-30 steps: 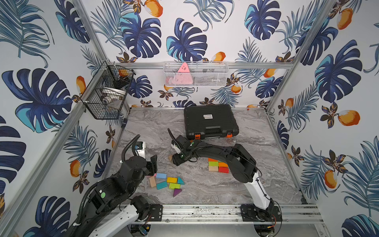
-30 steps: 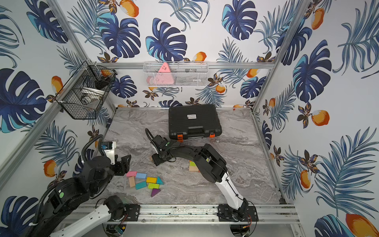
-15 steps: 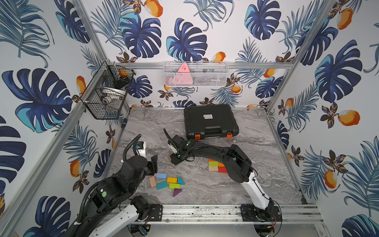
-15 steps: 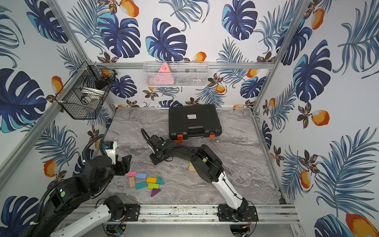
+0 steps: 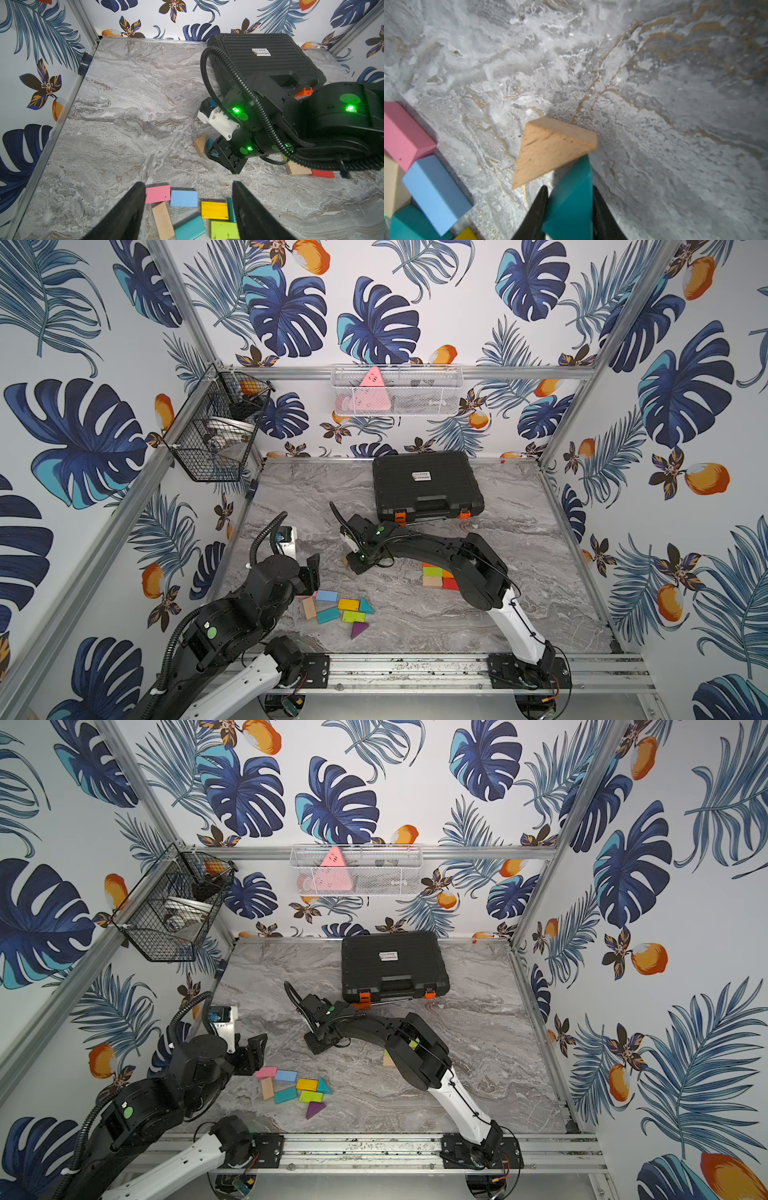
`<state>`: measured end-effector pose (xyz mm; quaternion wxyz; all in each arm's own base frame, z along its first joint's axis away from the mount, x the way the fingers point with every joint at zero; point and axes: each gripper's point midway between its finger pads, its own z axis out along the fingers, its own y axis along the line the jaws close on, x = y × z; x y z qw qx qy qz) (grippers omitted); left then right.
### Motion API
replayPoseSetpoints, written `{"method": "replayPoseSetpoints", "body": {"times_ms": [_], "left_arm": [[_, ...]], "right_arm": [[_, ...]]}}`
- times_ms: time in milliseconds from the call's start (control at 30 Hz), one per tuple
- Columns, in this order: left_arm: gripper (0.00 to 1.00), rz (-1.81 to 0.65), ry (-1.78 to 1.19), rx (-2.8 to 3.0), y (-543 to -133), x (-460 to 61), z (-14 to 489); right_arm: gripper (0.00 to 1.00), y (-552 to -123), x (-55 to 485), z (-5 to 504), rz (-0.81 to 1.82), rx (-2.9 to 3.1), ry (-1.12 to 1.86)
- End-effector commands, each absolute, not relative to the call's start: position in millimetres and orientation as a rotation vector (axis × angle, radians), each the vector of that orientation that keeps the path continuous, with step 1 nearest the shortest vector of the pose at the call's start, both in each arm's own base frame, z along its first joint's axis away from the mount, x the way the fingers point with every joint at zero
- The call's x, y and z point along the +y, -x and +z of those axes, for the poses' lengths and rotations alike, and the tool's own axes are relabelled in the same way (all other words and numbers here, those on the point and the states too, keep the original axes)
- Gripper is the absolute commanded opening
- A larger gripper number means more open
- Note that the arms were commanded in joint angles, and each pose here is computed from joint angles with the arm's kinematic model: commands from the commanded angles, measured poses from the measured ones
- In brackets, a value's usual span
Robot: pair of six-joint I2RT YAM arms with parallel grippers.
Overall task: Assemble a piece of candy with building blocks
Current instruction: Pick up the building block from the center of the board, then assemble the building block at the center of the board.
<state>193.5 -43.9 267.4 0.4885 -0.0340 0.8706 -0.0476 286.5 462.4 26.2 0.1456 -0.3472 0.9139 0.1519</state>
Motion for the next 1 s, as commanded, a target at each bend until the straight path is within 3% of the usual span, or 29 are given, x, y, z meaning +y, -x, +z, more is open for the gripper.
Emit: {"method": "replayPoseSetpoints", "body": {"times_ms": [0,333,600,800,967], "left_arm": [[0.70,-0.117,0.079,2.103,-195.7,-44.9,269.9],[0.71,-0.122,0.074,2.105,-195.5,-46.0,269.3],[0.71,-0.138,0.063,2.104,-195.6,-48.7,269.3],[0.71,-0.142,0.056,2.106,-196.0,-50.2,268.6],[0.71,-0.137,0.047,2.120,-197.5,-52.4,265.8]], "right_arm": [[0.25,-283.5,460.3,38.2,0.438,2.603,1.056],[0.14,-282.0,423.4,94.0,0.347,2.420,1.236],[0.09,-298.4,327.2,146.9,0.362,2.327,1.253],[0.07,-303.5,267.3,139.8,0.215,2.300,1.379],[0.06,-308.3,247.7,123.7,0.211,2.286,1.460]]}}
